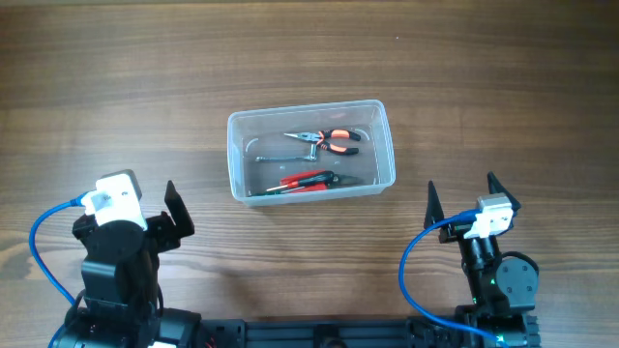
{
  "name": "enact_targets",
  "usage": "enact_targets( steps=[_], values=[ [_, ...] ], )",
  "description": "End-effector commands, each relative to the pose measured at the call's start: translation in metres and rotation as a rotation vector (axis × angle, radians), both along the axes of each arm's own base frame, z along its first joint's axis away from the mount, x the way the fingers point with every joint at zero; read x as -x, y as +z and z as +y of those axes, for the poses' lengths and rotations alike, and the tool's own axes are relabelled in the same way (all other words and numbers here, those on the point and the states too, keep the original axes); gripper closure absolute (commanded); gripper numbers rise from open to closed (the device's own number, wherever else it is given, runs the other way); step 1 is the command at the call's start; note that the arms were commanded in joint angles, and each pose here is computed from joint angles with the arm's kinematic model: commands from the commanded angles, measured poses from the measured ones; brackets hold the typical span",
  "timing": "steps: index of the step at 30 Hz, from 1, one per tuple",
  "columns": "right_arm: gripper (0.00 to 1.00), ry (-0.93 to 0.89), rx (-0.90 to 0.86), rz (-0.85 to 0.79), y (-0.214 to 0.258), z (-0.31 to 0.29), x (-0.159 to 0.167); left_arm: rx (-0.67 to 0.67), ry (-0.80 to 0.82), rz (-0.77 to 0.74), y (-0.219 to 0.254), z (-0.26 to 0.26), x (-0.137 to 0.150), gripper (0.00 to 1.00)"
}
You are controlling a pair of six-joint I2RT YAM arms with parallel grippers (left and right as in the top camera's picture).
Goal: Pack container
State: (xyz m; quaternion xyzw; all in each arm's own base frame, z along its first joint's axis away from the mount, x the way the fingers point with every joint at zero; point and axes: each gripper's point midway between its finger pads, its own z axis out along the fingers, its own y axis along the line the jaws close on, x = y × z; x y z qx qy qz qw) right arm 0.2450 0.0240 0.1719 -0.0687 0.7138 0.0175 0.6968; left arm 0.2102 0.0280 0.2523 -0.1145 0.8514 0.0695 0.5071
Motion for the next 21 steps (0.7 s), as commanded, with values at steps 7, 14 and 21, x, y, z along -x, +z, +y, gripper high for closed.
enact_targets(
  steps=[7, 14, 21],
  values=[
    [0.0, -0.005, -0.002, -0.017, 0.004, -0.001, 0.0, 0.003, 0.016, -0.011, 0.001, 0.002, 0.0, 0.0],
    [0.0, -0.005, -0.002, -0.017, 0.004, -0.001, 0.0, 0.038, 0.009, 0.029, -0.009, -0.001, 0.009, 0.0],
    [0.0, -0.005, -0.002, -0.017, 0.004, -0.001, 0.0, 0.298, -0.052, -0.054, -0.01, -0.021, 0.054, 0.0]
  ],
)
